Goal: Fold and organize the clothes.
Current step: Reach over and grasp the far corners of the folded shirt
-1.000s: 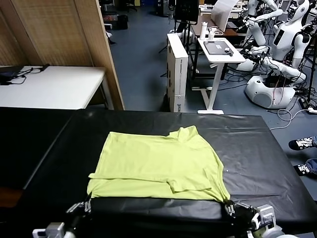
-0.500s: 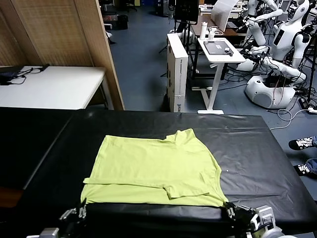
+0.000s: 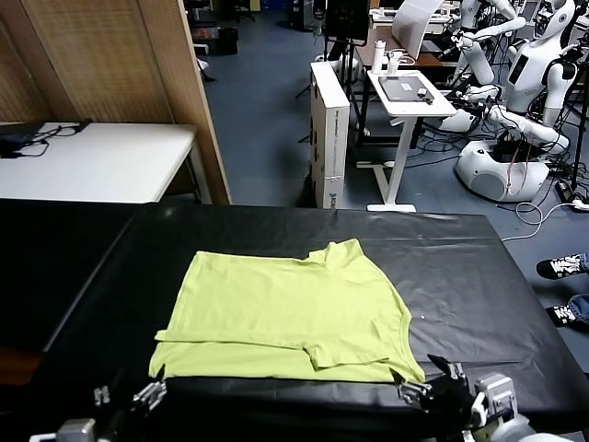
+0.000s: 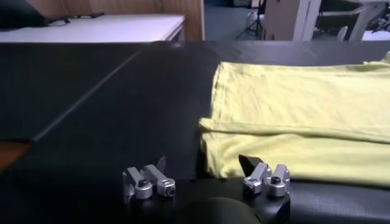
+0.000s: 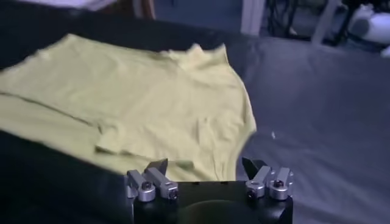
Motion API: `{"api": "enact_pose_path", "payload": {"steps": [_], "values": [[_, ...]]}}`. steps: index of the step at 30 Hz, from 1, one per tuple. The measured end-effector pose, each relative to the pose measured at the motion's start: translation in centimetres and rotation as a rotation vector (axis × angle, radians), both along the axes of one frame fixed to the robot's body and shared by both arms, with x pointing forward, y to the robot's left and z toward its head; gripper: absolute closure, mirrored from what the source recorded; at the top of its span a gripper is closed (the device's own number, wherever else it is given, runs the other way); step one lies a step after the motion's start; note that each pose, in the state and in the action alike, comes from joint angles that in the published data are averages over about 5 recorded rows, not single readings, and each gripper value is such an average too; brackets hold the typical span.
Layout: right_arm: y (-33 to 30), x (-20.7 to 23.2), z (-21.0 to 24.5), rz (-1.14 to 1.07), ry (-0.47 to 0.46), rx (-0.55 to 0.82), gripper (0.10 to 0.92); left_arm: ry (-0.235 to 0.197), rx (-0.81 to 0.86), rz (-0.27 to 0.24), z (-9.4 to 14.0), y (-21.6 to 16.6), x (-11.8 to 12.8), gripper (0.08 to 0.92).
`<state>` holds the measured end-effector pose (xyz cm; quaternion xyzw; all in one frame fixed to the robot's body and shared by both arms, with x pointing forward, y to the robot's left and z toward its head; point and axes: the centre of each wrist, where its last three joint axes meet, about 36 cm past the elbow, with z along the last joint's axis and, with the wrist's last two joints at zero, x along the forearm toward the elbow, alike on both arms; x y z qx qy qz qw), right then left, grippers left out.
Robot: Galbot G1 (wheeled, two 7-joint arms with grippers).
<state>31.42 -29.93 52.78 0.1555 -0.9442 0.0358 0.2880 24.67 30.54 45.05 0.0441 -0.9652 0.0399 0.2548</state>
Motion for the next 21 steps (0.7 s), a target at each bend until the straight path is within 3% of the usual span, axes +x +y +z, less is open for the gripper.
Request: {"api": "enact_pose_path", "payload": {"steps": [5,9,16,21], "values": [[-1.0,6.1,-0.5,-0.002,-0.033,0.042,0.115,-0.07,-0.112,-0.06,0.8,0.5,4.6,0.092],[-0.9,10.7,-1.3,0.006,-0.039,0.064,0.115,-0.103,-0.158,-0.085,1.3,1.2,8.0,0.092],[0.5,16.8,-3.5,0.027,-0.012,0.051,0.115,-0.131,-0.144,-0.101,1.4,2.8,13.6,0.092],[1.3,19.8,-5.2,0.043,0.018,0.043,0.115,-0.12,-0.13,-0.107,0.1,4.1,17.3,0.092]]}}
